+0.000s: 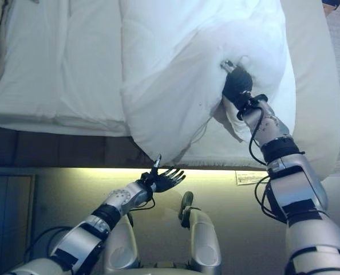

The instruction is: Make the bed neatly

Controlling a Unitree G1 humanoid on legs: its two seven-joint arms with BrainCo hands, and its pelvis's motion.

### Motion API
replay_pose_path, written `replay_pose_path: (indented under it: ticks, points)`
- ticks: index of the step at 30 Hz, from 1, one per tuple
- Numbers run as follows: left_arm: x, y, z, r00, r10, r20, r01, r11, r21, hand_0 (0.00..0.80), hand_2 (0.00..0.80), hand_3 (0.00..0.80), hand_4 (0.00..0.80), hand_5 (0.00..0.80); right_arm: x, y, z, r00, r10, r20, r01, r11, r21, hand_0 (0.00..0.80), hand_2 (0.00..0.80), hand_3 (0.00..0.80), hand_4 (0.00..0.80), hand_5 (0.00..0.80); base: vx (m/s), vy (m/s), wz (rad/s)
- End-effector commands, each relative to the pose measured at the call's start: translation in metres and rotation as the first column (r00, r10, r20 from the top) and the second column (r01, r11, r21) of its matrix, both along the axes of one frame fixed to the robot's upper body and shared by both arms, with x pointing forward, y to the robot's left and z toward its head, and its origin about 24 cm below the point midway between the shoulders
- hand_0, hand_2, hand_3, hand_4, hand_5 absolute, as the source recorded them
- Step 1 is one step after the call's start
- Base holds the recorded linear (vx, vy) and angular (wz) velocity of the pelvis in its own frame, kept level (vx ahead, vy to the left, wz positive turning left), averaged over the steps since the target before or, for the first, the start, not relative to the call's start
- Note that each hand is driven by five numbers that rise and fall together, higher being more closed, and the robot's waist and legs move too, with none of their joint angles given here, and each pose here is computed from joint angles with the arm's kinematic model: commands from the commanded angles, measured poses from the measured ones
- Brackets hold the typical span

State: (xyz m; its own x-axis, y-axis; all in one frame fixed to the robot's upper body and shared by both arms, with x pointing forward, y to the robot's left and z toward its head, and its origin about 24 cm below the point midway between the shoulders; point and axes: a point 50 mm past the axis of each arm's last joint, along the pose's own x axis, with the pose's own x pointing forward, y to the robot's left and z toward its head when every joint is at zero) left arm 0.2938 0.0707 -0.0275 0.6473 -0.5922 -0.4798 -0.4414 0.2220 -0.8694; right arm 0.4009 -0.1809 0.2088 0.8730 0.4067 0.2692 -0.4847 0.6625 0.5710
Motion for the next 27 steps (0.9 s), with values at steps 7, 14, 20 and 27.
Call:
replay_pose_path:
  ticks: [7, 14, 20, 27]
  points:
    - [-0.006, -0.046, 0.011, 0.999, -0.016, 0.036, 0.024, 0.973, -0.228, 0.0, 0.0, 0.0, 0.0, 0.0, -0.027, 0.05, 0.076, 0.896, 0.207, 0.393, -0.269, 0.957, 0.109, 0.8, 0.8, 0.8, 0.8, 0.8, 0.01, -0.021, -0.01]
    - [0.015, -0.056, 0.052, 0.927, 0.187, 0.325, -0.018, 0.889, -0.458, 0.0, 0.0, 0.0, 0.0, 0.0, -0.037, 0.055, 0.053, 0.89, 0.265, 0.37, -0.323, 0.941, 0.102, 0.8, 0.8, 0.8, 0.8, 0.8, 0.021, -0.052, -0.04]
    - [0.028, -0.06, 0.086, 0.829, 0.313, 0.463, 0.014, 0.816, -0.578, 0.0, 0.0, 0.0, 0.0, 0.0, -0.048, 0.057, 0.038, 0.874, 0.302, 0.381, -0.366, 0.925, 0.106, 0.8, 0.8, 0.8, 0.8, 0.8, 0.017, -0.104, -0.1]
    - [0.038, -0.052, 0.116, 0.665, 0.516, 0.541, 0.019, 0.711, -0.703, 0.0, 0.0, 0.0, 0.0, 0.0, -0.065, 0.065, 0.027, 0.841, 0.359, 0.405, -0.437, 0.892, 0.116, 0.8, 0.8, 0.8, 0.8, 0.8, 0.016, -0.073, -0.04]
